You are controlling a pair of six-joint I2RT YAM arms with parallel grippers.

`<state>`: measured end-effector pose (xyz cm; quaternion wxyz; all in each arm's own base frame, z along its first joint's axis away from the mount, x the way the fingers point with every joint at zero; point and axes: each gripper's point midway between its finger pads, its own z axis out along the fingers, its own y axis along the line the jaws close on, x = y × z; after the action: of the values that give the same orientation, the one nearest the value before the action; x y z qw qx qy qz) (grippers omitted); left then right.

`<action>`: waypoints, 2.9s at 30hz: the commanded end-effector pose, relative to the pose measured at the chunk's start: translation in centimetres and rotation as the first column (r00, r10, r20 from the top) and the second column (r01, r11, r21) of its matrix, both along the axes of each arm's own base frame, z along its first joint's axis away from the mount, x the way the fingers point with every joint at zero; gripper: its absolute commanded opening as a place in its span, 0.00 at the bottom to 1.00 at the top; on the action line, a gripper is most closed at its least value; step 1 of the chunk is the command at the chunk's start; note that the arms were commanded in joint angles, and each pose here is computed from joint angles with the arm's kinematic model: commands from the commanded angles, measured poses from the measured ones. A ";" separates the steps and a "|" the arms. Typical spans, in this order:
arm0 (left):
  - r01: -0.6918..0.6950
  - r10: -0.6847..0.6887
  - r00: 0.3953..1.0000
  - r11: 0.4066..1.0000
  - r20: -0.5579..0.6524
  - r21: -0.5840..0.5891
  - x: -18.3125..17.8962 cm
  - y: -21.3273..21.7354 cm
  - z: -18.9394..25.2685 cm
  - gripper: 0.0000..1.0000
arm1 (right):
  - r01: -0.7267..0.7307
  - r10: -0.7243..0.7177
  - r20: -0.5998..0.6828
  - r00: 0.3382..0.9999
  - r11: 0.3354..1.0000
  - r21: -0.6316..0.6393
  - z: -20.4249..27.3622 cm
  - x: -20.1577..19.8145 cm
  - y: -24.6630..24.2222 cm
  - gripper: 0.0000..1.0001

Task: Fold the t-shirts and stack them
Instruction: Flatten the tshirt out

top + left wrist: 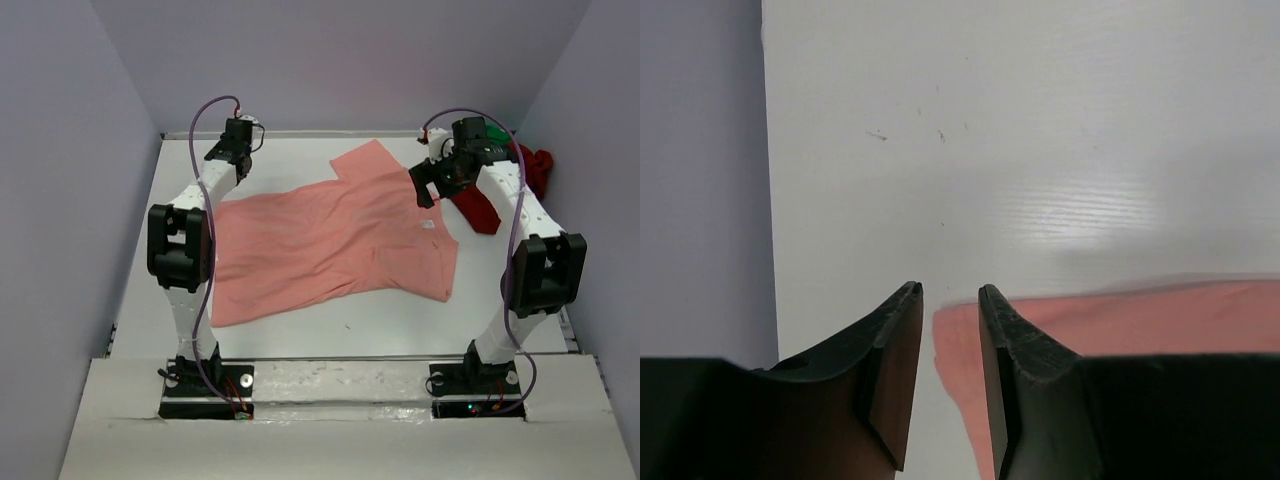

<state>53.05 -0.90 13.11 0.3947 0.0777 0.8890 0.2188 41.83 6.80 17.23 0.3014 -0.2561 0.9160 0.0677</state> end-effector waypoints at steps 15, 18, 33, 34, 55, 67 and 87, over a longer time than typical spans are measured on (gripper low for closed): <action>0.157 -0.248 0.921 0.942 -0.301 -0.297 -13.7 -4.0 -4.1 0.31 | 0.011 -0.011 0.039 0.999 1.000 0.014 1.0 -1.5 -0.4 1.00; 0.150 -0.230 0.919 0.955 -0.319 -0.257 -14.3 -3.1 -5.2 0.31 | 0.014 -0.015 0.033 0.999 1.000 0.019 0.8 -1.5 -0.3 1.00; 0.179 -0.262 0.871 0.957 -0.416 -0.229 -12.7 -3.0 -11.6 0.28 | 0.033 -0.033 -0.001 0.999 0.999 0.026 0.0 -1.4 -0.2 1.00; 0.178 -0.267 0.861 0.955 -0.432 -0.235 -12.3 -3.2 -12.3 0.27 | 0.034 -0.034 -0.001 0.999 0.999 0.024 0.0 -1.4 -0.3 1.00; 0.061 -0.100 0.898 0.993 -0.428 -0.105 -1.7 4.5 -9.4 0.43 | 0.051 -0.051 -0.042 0.998 0.999 0.001 -1.6 -0.5 -0.6 1.00; 0.072 -0.115 0.956 0.984 -0.271 -0.162 -3.0 2.7 0.0 0.66 | -0.005 0.004 0.014 1.000 0.999 0.045 0.2 1.5 0.6 1.00; -0.108 0.108 0.993 0.994 0.042 0.000 -19.4 11.1 9.0 0.99 | -0.210 0.213 -0.109 0.971 0.977 0.038 -11.3 10.0 9.0 1.00</action>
<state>35.96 8.37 25.11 0.4383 0.0350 0.8717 0.2164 50.36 14.54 3.94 0.2139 -0.3236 0.9140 0.1186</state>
